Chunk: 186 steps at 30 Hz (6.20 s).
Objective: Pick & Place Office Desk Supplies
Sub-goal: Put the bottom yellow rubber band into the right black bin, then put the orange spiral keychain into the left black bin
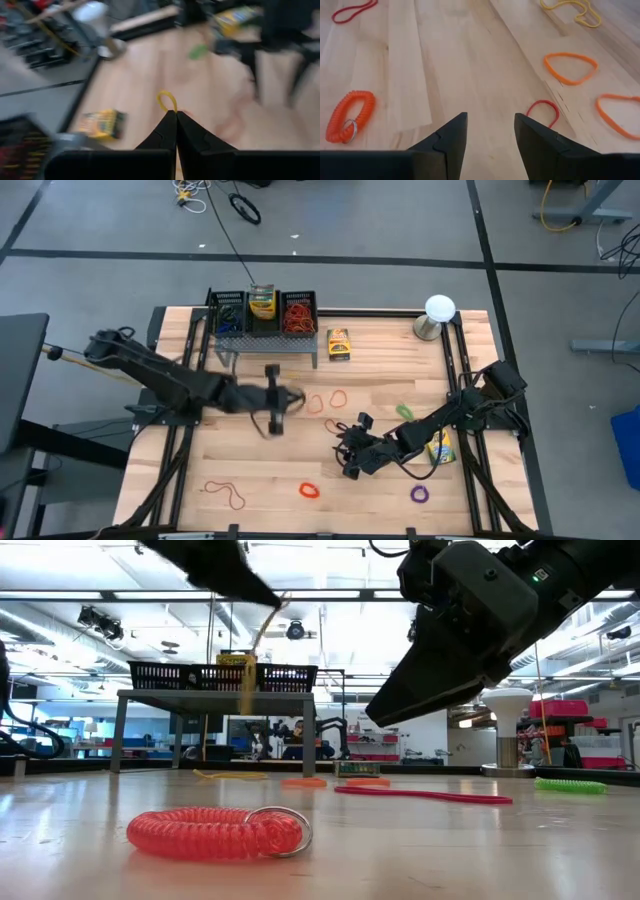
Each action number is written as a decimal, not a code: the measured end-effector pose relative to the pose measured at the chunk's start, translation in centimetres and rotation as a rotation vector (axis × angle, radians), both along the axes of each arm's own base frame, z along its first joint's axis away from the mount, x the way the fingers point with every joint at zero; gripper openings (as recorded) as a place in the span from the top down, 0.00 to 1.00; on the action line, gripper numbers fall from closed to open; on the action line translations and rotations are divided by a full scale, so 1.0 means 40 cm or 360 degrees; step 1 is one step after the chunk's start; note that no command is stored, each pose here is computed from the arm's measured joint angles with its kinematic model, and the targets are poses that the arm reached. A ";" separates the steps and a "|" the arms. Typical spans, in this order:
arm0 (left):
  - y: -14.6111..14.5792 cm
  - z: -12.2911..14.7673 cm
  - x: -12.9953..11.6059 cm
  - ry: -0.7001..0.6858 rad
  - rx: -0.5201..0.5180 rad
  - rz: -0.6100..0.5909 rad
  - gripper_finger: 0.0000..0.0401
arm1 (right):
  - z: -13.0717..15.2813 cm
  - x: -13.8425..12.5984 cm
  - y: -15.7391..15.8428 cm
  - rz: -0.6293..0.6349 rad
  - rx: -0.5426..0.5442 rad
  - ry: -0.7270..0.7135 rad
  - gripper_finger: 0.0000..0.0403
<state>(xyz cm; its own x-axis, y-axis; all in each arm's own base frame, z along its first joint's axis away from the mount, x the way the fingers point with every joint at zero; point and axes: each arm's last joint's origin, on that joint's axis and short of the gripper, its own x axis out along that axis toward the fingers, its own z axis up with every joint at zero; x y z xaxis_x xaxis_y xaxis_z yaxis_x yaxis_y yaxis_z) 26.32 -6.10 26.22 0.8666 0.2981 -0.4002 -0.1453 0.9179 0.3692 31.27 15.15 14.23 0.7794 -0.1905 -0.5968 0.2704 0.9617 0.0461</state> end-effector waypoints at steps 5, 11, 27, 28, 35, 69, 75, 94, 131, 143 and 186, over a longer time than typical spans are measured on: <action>0.074 0.099 0.007 -0.0144 0.0072 0.0126 0.99 | 0.001 0.001 0.000 0.0000 0.0004 -0.0008 0.57; 0.201 0.201 0.020 -0.0225 0.0123 0.0388 0.99 | 0.001 0.001 0.001 0.0000 0.0006 -0.0012 0.57; 0.516 0.208 0.004 -0.0194 -0.0056 0.0566 0.99 | 0.002 0.002 0.001 0.0000 0.0010 -0.0018 0.57; 0.526 0.199 0.008 -0.0181 -0.0083 0.0549 0.99 | 0.002 0.002 0.001 0.0000 0.0010 -0.0018 0.57; 0.555 0.154 0.032 -0.0104 -0.0149 0.0553 0.99 | 0.002 0.002 0.001 0.0000 0.0010 -0.0018 0.57; 0.516 0.218 -0.029 -0.0139 -0.0071 0.0605 0.57 | 0.002 0.002 0.001 0.0000 0.0010 -0.0018 0.57; 0.502 0.216 -0.022 -0.0110 -0.0041 0.0568 0.57 | 0.002 0.002 0.001 0.0000 0.0010 -0.0018 0.57; 0.341 0.104 -0.024 0.0010 -0.0018 0.0141 0.93 | 0.002 0.002 0.001 0.0000 0.0010 -0.0018 0.57; 0.006 -0.223 -0.161 -0.0303 -0.0344 -0.0672 0.97 | 0.002 0.002 0.001 0.0000 0.0011 -0.0021 0.57; -0.030 -0.248 -0.167 -0.0210 -0.0449 -0.0660 0.97 | 0.002 0.002 0.001 0.0000 0.0011 -0.0021 0.57; -0.157 -0.444 0.043 -0.0076 -0.0494 -0.0702 0.97 | 0.099 -0.052 0.197 0.0465 -0.0160 0.0054 0.96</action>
